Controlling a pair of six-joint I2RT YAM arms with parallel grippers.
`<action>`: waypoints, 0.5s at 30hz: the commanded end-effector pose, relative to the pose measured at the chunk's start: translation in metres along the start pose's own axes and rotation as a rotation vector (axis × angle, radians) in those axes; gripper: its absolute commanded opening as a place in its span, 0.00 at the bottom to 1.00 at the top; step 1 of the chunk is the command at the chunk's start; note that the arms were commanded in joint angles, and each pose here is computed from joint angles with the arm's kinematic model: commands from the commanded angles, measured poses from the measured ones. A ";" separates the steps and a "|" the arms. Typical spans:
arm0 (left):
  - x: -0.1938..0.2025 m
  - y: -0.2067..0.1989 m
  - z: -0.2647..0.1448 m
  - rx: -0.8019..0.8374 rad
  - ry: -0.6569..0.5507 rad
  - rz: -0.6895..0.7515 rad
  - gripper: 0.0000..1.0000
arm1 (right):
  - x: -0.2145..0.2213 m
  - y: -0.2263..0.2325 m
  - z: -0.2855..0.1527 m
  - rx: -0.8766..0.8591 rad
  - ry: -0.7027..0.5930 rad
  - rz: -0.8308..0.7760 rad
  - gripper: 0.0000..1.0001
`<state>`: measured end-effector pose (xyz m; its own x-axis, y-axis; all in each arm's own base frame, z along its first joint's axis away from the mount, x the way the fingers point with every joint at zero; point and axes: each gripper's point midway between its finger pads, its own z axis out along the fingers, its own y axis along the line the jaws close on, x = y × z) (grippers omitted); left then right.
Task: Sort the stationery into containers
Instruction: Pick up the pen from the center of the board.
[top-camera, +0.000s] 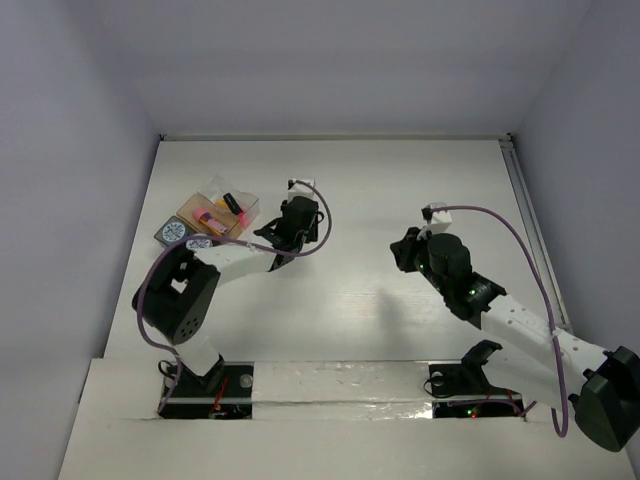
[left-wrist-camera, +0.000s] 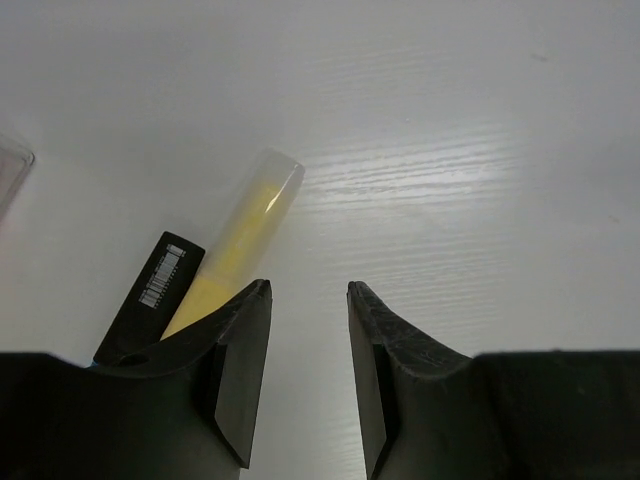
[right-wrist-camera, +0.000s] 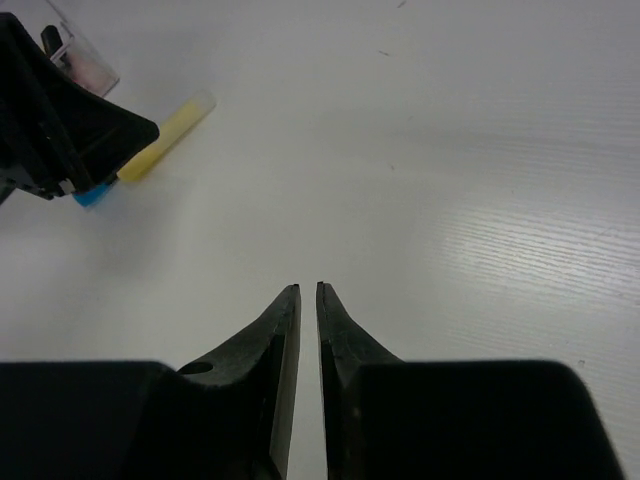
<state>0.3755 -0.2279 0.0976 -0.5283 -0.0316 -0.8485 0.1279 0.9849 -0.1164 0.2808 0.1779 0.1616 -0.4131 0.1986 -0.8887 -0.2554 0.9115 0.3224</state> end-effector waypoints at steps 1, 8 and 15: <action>-0.003 0.000 0.010 -0.026 -0.010 0.052 0.34 | -0.010 -0.003 0.000 0.019 -0.040 0.013 0.19; 0.002 0.001 0.029 -0.068 0.011 0.096 0.35 | -0.005 -0.001 0.003 0.006 -0.021 0.007 0.25; -0.006 0.006 0.035 -0.078 0.001 0.080 0.40 | 0.000 0.001 0.007 -0.003 -0.001 0.000 0.26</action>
<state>0.3932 -0.2264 0.0623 -0.5671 0.0761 -0.8201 0.1228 0.9924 0.0072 0.2816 0.1790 0.1498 -0.4401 0.1787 -0.8800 -0.2483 0.9176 0.3105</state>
